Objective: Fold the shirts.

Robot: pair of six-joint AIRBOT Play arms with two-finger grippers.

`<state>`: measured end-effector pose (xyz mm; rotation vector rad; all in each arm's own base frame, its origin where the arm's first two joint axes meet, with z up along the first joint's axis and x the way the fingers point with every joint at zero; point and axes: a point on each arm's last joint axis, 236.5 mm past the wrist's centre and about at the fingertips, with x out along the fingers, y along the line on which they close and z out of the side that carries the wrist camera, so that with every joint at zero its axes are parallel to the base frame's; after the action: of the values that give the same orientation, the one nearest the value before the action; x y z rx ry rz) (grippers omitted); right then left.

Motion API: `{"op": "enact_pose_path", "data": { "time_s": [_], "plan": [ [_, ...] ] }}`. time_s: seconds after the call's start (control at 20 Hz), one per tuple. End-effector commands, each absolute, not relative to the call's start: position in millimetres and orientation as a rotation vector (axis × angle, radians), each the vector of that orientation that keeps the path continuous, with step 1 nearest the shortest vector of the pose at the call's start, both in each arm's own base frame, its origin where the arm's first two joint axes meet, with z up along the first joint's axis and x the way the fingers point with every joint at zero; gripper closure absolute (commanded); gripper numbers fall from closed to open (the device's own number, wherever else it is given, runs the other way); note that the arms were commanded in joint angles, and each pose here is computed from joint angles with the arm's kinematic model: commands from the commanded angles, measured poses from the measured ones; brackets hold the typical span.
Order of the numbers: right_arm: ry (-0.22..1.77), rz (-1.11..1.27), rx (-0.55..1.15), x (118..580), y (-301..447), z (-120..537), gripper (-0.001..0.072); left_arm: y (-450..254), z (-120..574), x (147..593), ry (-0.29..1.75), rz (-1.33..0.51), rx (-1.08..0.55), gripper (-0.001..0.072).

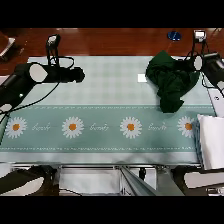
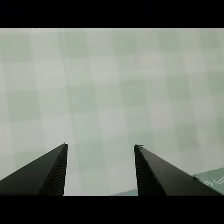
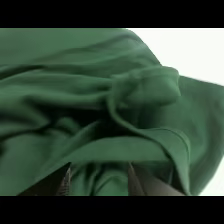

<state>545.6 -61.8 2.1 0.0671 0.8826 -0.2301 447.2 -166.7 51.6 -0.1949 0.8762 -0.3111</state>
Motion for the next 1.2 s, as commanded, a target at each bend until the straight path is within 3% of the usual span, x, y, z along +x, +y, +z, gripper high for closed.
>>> {"op": "enact_pose_path", "data": {
  "time_s": [0.0,0.15,0.2,0.3,0.35,0.5,0.65,0.75,0.9,1.15],
  "plan": [
    [0.997,-0.253,0.27,562.2,-81.6,-56.5,0.0306,-165.6,37.0,456.5,0.88,-0.296,-0.199,0.02],
    [1.144,-0.208,0.337,552.2,-74.6,-94.9,0.032,-165.7,30.2,456.2,0.896,-0.294,-0.197,0.02],
    [1.185,-0.167,0.334,547.0,-66.2,-101.8,0.0362,-165.6,30.3,456.3,0.896,-0.294,-0.197,0.02],
    [1.245,-0.072,0.33,536.7,-47.3,-106.1,0.0555,-161.8,32.7,456.9,0.895,-0.303,-0.16,0.02],
    [1.266,-0.016,0.33,532.0,-36.9,-101.2,0.0692,-152.8,40.9,458.1,0.89,-0.334,-0.042,0.02],
    [1.238,0.074,0.323,533.4,-25.1,-49.2,0.0692,-103.8,91.1,449.4,0.974,-0.284,0.033,0.02],
    [0.943,0.132,0.257,553.9,-9.4,74.9,0.0693,-77.5,131.1,414.3,1.009,-0.262,-0.014,0.02],
    [0.725,0.153,0.21,550.1,4.6,167.7,0.0693,-106.7,142.3,373.0,1.004,-0.386,-0.126,0.02],
    [0.442,0.19,0.156,520.2,29.1,287.8,0.0693,-155.0,140.9,310.8,0.929,-0.556,-0.269,0.02],
    [0.202,0.351,0.047,435.0,91.6,405.7,0.0693,-170.8,85.5,270.8,0.856,-0.518,-0.408,0.0201]
  ]
}}
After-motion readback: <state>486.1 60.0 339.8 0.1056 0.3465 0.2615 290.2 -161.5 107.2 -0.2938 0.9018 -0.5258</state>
